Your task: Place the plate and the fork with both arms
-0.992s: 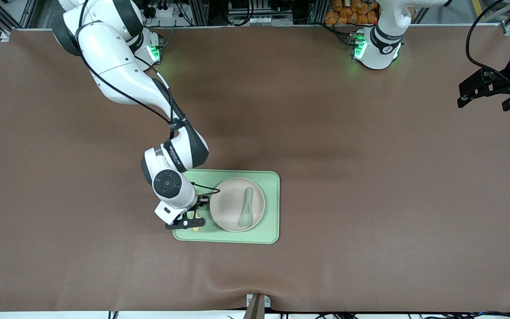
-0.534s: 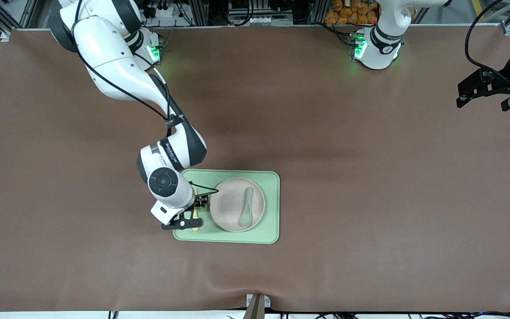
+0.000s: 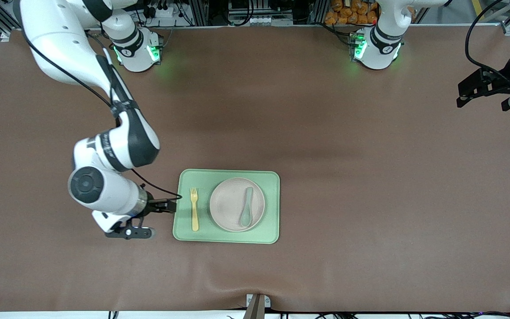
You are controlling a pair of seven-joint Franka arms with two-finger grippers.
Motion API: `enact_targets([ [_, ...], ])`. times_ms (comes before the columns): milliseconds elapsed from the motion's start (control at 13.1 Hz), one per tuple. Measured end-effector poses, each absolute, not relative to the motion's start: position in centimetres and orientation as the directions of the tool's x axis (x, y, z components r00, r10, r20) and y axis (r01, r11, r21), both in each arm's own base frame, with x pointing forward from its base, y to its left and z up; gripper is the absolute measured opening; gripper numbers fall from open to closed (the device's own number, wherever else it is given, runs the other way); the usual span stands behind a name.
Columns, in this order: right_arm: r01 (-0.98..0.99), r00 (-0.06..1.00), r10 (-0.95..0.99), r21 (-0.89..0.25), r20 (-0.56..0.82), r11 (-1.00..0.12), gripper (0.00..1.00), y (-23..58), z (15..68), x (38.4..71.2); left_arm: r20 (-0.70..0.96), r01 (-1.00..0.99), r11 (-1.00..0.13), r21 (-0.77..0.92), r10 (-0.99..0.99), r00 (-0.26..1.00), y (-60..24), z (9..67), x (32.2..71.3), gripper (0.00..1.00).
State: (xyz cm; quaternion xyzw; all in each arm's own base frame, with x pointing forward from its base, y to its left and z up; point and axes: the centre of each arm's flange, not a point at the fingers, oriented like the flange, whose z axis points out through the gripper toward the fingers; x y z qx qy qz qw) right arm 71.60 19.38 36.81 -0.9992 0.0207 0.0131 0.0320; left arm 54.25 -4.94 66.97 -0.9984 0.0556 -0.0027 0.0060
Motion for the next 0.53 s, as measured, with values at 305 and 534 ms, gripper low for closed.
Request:
enact_targets([
  [305,-0.017,0.997,-0.003,-0.184,-0.075,-0.983,1.00,13.6,44.9,70.3,0.005,-0.111,-0.994,-0.012,-0.111,0.994,-4.9,67.0,54.2,1.00],
  [534,-0.004,0.999,0.001,-0.110,-0.045,-0.994,1.00,14.1,49.5,68.5,0.005,-0.110,-0.994,-0.012,-0.110,0.994,-4.9,67.0,54.2,1.00],
])
